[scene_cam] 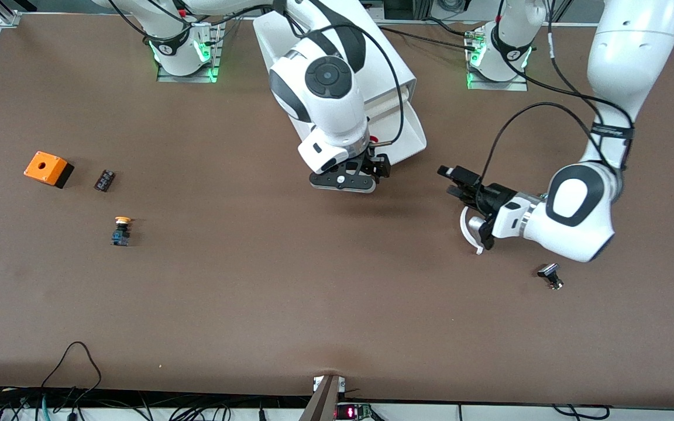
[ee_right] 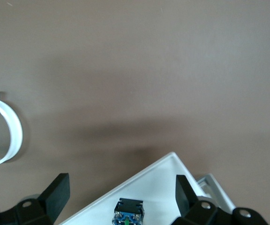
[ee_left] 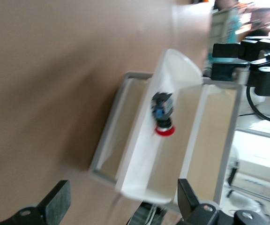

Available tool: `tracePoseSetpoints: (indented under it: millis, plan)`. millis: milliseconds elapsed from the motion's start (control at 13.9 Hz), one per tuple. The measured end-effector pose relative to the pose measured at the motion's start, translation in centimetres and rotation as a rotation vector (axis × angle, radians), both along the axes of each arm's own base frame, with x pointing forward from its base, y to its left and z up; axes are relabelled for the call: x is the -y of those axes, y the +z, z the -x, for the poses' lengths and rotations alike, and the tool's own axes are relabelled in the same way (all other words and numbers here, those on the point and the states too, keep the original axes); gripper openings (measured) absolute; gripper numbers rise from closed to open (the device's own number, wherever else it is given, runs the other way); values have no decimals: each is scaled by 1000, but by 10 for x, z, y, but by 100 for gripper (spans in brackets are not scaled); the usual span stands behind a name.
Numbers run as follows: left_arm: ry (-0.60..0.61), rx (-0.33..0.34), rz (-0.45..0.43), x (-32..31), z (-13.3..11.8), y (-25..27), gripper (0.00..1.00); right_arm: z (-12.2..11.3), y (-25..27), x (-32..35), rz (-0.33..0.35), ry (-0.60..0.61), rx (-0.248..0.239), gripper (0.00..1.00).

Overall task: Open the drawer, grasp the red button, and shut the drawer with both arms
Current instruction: 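Grasp the red button with the right gripper while the left gripper withdraws, then lift the red button out with the right gripper toward the orange-based button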

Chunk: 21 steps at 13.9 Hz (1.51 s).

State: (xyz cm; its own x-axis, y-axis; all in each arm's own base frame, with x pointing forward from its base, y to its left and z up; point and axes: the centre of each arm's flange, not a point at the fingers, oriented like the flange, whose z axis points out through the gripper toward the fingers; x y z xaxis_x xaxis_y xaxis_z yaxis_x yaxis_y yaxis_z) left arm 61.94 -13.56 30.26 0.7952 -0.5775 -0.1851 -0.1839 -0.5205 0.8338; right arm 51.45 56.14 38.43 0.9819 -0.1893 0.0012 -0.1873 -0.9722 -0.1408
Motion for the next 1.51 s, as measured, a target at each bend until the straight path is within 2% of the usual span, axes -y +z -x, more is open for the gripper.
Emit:
tracePoseSetpoints:
  millis: [216, 288, 432, 576, 792, 864, 1008, 1153, 1225, 1513]
  plan:
    - [-27, 35, -221, -11, -9, 46, 100, 22, -38, -21, 36, -24, -42, 100]
    - [-47, 59, -325, -10, -9, 64, 100, 28, -45, -27, 42, -34, -50, 100]
    - [-98, 169, -532, -1, -12, 107, 100, 40, -48, -36, 48, -53, -59, 100]
    - [-115, 289, -661, 5, -18, 154, 100, 51, -51, -43, 58, -57, -68, 100]
    - [-57, 418, -724, -11, -32, 212, 100, 63, -56, -48, 80, -60, -85, 97]
    - [-28, 456, -737, -20, -37, 226, 100, 66, -57, -49, 87, -58, -90, 91]
    - [13, 509, -764, -31, -44, 241, 100, 68, -58, -49, 100, -54, -99, 66]
    - [70, 515, -847, -36, -46, 246, 100, 69, -57, -48, 104, -26, -100, 47]
    - [107, 509, -873, -37, -47, 248, 100, 69, -57, -48, 103, -11, -99, 42]
    - [184, 518, -904, -37, -41, 257, 100, 68, -39, -46, 101, -2, -93, 42]
